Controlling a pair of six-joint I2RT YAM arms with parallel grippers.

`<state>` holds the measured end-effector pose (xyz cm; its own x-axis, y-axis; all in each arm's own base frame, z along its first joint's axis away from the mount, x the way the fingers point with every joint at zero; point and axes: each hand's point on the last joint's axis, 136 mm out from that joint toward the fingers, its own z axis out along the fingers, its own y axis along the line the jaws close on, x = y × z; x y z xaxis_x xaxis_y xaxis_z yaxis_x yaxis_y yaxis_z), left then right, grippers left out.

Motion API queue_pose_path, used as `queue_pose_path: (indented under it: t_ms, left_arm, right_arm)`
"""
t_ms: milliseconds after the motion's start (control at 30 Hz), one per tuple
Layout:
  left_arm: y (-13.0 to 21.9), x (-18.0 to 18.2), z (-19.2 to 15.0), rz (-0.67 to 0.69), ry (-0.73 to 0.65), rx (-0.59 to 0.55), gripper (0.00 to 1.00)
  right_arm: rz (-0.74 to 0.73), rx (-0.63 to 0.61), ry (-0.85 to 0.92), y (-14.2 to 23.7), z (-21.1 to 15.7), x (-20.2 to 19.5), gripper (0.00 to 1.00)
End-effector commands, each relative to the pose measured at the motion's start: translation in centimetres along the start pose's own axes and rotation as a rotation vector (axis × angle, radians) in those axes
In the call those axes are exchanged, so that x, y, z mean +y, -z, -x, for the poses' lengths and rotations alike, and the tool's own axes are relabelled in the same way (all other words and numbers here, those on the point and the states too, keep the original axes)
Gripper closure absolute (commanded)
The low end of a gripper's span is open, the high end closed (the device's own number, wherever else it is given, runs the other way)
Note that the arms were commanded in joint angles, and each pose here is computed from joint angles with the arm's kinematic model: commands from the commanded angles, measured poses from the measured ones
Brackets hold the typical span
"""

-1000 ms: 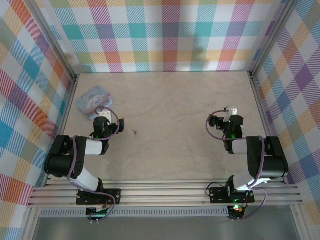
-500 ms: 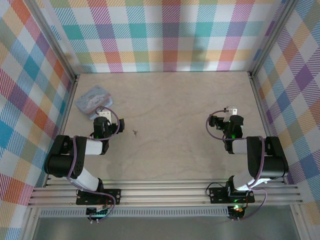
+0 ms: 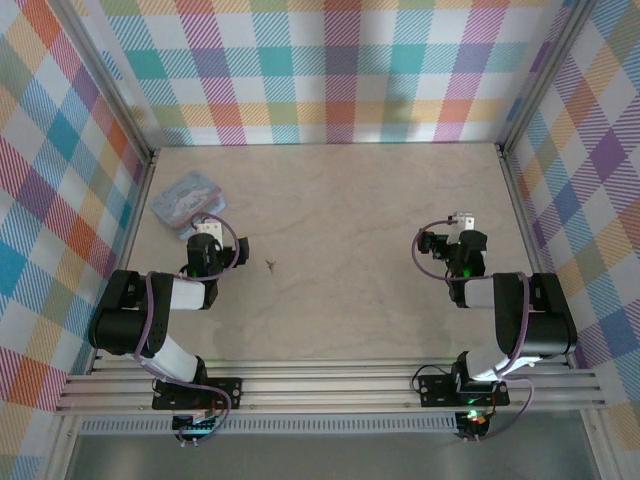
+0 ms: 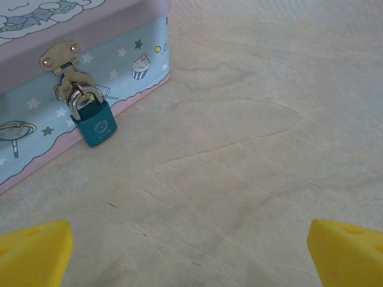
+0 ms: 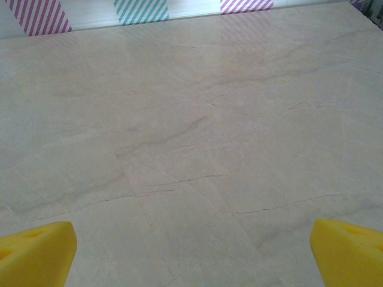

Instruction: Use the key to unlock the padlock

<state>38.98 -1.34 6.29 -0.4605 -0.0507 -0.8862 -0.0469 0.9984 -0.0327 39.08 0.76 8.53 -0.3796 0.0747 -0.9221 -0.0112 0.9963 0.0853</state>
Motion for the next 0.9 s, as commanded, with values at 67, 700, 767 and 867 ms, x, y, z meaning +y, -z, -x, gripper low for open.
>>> queue_pose_path:
  t_ms: [67, 700, 767, 867]
  left_arm:
    - [-0.1, 0.1, 1.8, -0.009, 0.02, -0.056, 0.0]
    - [4.2, 5.0, 6.7, 0.345, 0.199, 0.419, 0.0]
    - [4.8, 5.9, 7.3, 0.38, 0.272, 0.487, 0.0]
    - [5.3, 7.8, 8.4, 0.409, 0.47, 0.5, 0.0]
  right_arm:
    - [0.016, -0.018, 0.012, -0.3, 0.8, 0.5, 0.0]
    - [-0.026, 0.194, -0.114, 1.3, 5.0, 0.6, 0.0]
    - [-0.043, 0.245, -0.181, 1.3, 5.6, 0.7, 0.0]
    - [-0.056, 0.303, -0.238, 1.0, 6.4, 1.1, 0.0]
